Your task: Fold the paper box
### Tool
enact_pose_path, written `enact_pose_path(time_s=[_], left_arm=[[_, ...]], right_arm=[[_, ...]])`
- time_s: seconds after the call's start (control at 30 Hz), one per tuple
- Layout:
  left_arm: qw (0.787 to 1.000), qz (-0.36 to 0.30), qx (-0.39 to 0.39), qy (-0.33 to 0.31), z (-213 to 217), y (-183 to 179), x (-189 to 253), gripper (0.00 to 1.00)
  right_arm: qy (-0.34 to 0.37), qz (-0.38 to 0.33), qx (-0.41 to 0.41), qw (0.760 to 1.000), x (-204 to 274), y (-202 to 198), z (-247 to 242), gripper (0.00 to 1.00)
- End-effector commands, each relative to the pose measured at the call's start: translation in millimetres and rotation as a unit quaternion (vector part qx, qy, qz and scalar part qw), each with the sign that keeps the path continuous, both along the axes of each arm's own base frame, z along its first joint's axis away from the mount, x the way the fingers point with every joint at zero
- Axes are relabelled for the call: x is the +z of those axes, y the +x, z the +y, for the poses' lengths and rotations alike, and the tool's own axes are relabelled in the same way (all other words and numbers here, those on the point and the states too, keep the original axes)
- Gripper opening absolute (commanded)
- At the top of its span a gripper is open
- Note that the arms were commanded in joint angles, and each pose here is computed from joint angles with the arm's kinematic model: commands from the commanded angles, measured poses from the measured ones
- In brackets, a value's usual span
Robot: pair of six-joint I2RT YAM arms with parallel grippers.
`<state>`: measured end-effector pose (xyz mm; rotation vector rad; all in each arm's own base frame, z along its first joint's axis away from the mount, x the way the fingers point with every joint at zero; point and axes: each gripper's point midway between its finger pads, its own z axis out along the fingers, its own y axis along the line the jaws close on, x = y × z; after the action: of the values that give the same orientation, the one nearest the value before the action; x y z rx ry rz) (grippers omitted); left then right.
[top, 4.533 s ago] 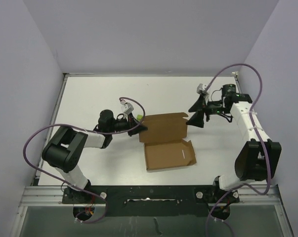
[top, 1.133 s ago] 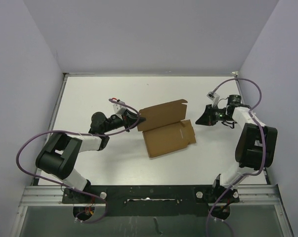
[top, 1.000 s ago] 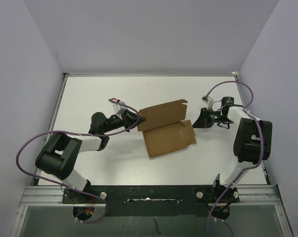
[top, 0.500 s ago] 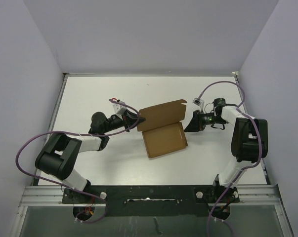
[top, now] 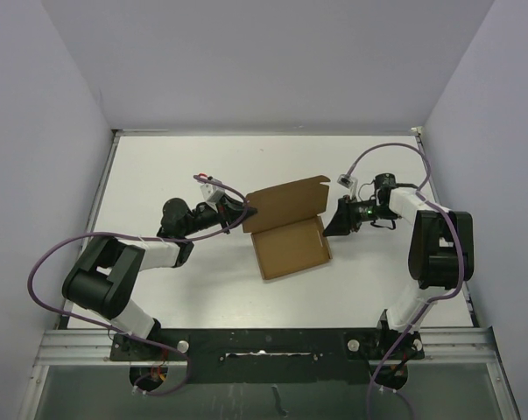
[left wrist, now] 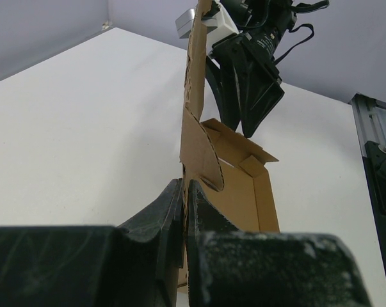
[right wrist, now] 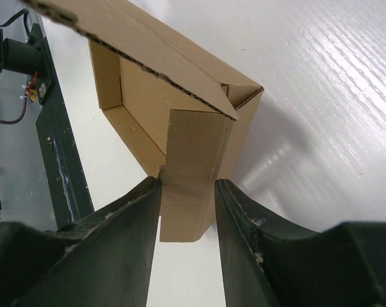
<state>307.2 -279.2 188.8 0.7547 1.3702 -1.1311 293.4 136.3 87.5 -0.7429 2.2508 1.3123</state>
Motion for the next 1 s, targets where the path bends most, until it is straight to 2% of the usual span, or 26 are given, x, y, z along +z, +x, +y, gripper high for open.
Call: enact_pose_path(time_s=[0.0,0.2,0.47,0.57,0.7,0.73,0.97], left_arm=[[0.998,-0.052,0.006,-0.029,4,-1,37,0.0],[0.998,-0.051,0.005,-0.032,4,-1,37,0.0],[0.998,-0.049,0.003,-0.038,3,-2,37,0.0],[0.998,-0.049,0.004,-0.038,3,-2,37,0.0],[0.998,-0.047,0.006,-0.037,4,-3,35,0.0],[0.998,-0.046,0.007,-0.037,4,-2,34,0.0],[0.998,-0.046,0.009,-0.037,5,-2,34,0.0]], right_arm=[[-0.001,-0.012,0.009,1.0,2,4,9,0.4],[0.006,-0.012,0.021,1.0,1,1,15,0.44],[-0.016,-0.013,0.023,1.0,-11,3,16,0.43],[0.017,-0.015,0.034,0.999,-1,-1,22,0.46],[0.071,-0.025,0.051,0.996,20,-7,31,0.63],[0.08,-0.023,0.051,0.995,23,-8,32,0.65],[0.122,0.013,0.028,0.992,28,-3,26,0.65]])
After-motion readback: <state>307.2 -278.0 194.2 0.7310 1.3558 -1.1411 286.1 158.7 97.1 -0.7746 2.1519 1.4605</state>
